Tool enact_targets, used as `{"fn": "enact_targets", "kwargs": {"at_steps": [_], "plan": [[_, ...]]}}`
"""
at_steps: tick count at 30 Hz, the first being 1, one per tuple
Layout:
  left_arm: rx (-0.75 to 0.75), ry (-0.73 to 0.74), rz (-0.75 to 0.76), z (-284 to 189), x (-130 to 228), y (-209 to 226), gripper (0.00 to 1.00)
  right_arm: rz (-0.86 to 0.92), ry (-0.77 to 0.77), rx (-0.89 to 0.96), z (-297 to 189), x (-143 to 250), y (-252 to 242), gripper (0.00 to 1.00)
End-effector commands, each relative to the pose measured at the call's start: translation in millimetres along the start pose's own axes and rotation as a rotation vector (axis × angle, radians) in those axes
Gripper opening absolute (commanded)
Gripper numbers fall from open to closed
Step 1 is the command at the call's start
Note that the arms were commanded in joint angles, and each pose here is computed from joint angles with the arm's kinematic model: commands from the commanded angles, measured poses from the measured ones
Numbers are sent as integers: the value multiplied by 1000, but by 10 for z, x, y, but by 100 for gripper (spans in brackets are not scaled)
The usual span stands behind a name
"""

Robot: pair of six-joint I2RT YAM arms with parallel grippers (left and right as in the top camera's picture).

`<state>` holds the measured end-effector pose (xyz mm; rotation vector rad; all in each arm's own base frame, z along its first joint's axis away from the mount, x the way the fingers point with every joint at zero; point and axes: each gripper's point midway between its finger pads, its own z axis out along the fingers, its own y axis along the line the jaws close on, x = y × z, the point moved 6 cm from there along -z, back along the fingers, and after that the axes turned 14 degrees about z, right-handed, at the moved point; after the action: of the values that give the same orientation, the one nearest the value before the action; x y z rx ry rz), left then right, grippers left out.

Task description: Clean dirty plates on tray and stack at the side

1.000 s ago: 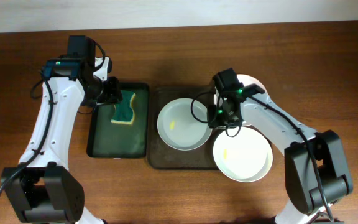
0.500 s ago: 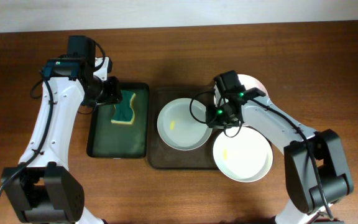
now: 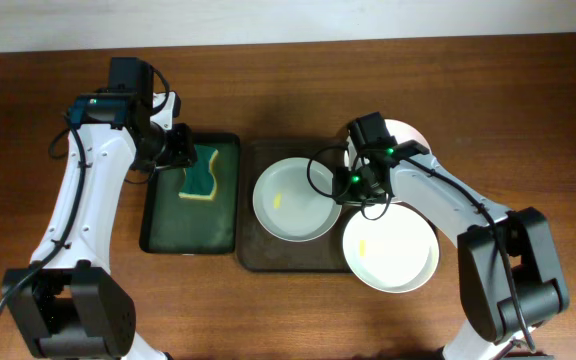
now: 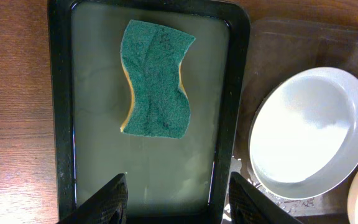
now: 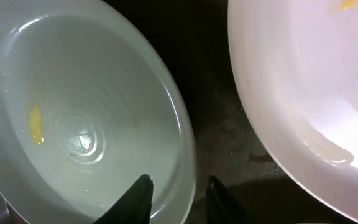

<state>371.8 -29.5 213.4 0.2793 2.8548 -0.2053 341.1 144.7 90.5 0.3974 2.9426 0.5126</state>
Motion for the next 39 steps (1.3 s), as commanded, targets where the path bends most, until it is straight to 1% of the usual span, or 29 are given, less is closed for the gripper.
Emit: {"fn": "enact_targets", "kwargs": {"at_steps": [1, 7, 10, 12, 39], "plan": [[5, 15, -4, 43, 19, 11, 50, 15, 37, 20, 163, 23, -71, 25], [5, 15, -4, 43, 19, 11, 50, 14, 34, 18, 188, 9, -70, 24], [5, 15, -4, 43, 19, 11, 50, 14, 31, 16, 188, 4, -67, 18], [5, 16, -4, 44, 20, 11, 50, 13, 31, 16, 188, 5, -67, 17], [6, 25, -6, 43, 38, 8, 50, 29, 20, 10, 195, -29, -71, 16]]}}
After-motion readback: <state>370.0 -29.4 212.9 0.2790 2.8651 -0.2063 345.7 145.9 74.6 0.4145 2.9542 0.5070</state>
